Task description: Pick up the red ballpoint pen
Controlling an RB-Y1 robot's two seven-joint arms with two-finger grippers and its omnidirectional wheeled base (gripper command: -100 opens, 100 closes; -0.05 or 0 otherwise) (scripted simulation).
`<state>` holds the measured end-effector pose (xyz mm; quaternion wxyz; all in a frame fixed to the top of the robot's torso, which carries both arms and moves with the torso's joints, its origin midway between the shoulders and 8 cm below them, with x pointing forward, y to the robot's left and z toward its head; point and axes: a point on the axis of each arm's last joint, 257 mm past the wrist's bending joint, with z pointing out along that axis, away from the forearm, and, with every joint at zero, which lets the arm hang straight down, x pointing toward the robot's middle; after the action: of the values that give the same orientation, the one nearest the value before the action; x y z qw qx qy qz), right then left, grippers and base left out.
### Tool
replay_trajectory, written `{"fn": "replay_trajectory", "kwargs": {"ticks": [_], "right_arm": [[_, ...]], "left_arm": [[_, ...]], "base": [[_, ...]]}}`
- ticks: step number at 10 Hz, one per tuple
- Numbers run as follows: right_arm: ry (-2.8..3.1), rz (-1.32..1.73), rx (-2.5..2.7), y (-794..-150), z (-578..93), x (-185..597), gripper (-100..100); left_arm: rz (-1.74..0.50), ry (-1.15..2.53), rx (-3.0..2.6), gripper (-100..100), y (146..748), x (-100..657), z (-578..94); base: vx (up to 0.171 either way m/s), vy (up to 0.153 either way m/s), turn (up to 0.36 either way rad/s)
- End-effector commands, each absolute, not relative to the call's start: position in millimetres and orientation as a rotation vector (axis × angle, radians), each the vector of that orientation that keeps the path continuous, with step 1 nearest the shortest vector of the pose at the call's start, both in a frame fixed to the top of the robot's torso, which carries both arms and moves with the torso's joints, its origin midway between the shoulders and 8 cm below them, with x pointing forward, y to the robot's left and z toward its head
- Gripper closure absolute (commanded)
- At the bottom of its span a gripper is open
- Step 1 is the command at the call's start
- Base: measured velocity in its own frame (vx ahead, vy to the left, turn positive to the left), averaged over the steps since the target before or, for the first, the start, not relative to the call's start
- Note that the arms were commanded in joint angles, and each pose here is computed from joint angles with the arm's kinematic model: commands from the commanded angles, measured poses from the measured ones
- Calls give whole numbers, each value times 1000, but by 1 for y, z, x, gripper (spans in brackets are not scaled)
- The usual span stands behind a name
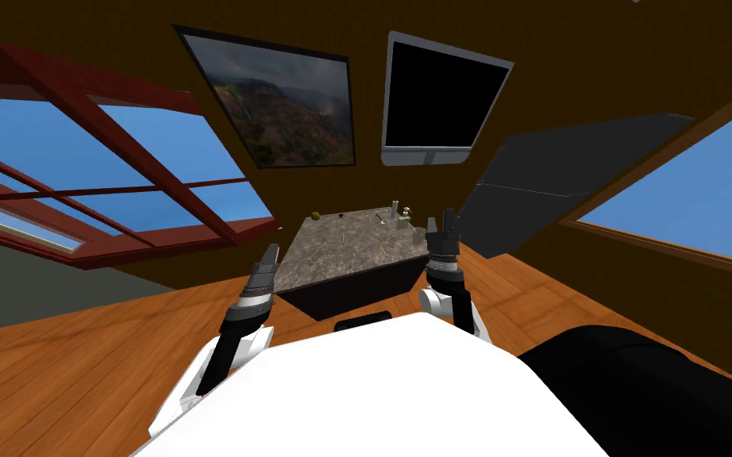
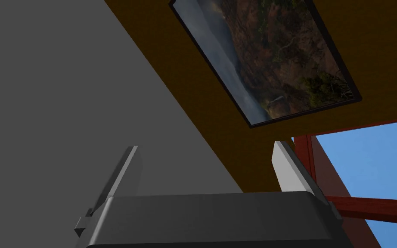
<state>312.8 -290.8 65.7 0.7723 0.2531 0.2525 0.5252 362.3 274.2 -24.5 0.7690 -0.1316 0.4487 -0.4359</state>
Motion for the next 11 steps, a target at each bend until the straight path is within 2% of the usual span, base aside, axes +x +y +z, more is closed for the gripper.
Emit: {"fn": "replay_trajectory", "kwargs": {"ticks": [1,11], "right_arm": [[547,1138,548,-291,66,313,0],[547,1138,548,-291,66,313,0]], "left_arm": [[-879,1007,-181,-100,273,364,-30],[-610,1155,291,-100,273,374,-70]], "base": [[-47,-48,-265],[-19,-29,-157]]}}
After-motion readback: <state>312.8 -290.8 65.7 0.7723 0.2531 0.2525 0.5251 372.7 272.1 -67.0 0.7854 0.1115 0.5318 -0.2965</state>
